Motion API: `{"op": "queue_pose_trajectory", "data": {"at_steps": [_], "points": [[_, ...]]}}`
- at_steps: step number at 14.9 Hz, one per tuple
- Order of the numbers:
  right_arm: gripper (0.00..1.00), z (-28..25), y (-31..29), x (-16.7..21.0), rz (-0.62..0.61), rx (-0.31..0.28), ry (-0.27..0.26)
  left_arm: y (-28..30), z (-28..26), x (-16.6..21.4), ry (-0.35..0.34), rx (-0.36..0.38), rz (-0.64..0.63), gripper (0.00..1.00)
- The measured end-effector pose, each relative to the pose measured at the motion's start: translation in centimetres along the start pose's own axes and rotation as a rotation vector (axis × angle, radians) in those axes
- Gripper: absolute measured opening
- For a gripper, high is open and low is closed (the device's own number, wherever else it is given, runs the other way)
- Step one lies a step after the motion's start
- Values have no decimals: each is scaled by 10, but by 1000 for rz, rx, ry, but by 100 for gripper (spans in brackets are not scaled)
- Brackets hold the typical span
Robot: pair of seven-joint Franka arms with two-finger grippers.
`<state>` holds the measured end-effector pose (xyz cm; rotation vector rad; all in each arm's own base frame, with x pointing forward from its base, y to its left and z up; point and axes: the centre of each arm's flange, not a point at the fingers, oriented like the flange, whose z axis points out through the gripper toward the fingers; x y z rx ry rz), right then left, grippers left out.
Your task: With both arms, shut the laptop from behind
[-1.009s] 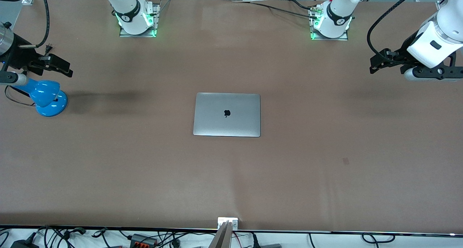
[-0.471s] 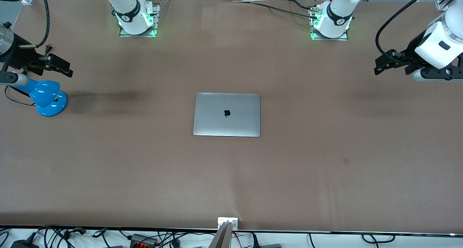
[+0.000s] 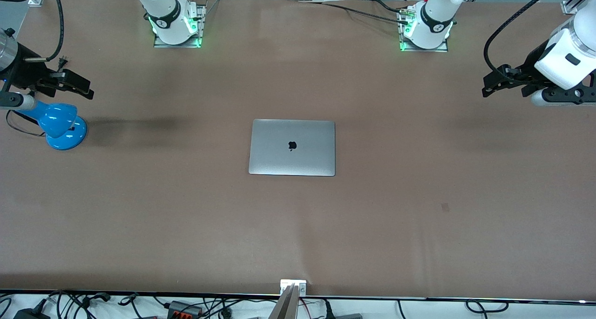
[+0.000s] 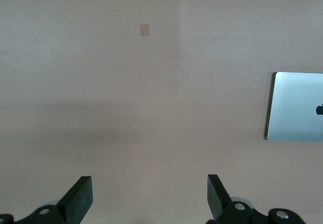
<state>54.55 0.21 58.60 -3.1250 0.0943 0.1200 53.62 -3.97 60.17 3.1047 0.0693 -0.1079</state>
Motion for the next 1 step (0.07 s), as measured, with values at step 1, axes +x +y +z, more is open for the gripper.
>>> {"op": "queue_pose_trajectory", "data": {"at_steps": [1], "points": [[100, 0, 0, 0, 0, 0, 0, -1, 0, 0, 0, 0, -1, 100]]}}
